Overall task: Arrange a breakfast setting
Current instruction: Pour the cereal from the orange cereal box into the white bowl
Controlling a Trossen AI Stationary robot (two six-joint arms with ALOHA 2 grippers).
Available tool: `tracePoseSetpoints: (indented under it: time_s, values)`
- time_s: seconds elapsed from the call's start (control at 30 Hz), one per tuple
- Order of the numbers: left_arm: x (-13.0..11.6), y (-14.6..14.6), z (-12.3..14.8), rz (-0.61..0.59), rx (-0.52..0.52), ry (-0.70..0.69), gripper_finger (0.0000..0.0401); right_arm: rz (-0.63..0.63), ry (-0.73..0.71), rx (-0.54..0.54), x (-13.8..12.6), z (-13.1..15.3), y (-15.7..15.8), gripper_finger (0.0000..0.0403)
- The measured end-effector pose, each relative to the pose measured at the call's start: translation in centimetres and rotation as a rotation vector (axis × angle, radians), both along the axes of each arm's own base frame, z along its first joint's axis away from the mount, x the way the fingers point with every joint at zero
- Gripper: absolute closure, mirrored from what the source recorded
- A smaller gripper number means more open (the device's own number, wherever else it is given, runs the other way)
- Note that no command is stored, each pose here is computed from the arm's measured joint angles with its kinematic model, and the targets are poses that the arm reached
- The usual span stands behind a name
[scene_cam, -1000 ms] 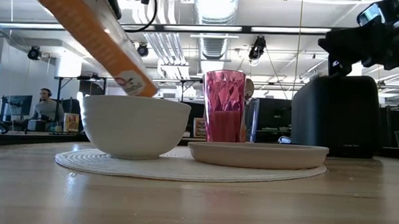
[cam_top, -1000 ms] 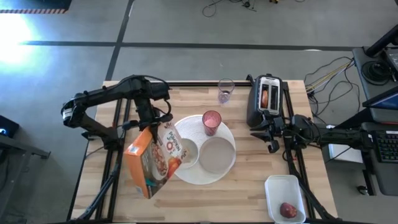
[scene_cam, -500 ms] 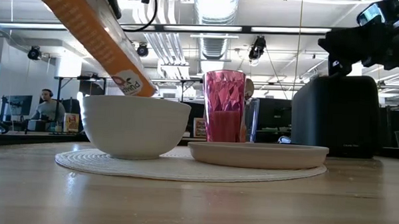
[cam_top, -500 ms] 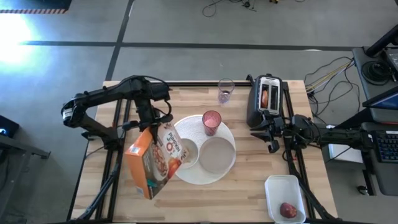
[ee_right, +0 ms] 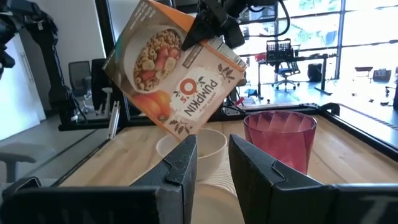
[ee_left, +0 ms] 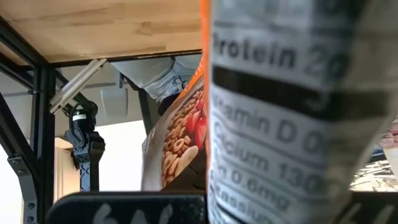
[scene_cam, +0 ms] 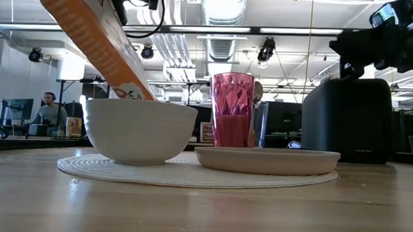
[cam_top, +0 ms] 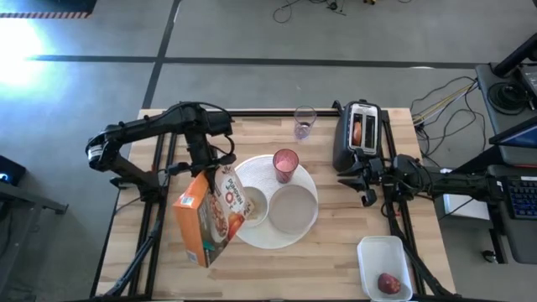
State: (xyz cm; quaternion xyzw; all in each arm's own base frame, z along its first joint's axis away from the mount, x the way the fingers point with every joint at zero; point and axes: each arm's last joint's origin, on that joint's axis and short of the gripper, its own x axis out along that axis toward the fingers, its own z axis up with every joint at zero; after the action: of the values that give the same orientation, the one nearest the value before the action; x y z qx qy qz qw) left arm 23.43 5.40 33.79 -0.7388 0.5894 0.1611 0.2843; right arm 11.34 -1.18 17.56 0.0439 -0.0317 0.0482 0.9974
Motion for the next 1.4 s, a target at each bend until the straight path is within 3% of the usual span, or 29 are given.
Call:
tracePoseSetpoints:
  time_s: [1.0, 1.2, 1.4]
  values:
    - [0.07, 0.02, -0.13, -0.017, 0.013, -0.017, 0.0401, 0.0, 0.001, 0.004, 0.01, 0.0, 0.0, 0.0319]
    - [0.11, 0.07, -0.51, -0.016, 0.064, 0.025, 0.0401, 0.0, -0.001, 0.01, 0.01, 0.02, 0.0, 0.0319]
    - [0.26, -0.14, -0.57, -0.014, 0.042, 0.035, 0.0401, 0.001, -0.002, 0.02, 0.01, 0.03, 0.0, 0.0319]
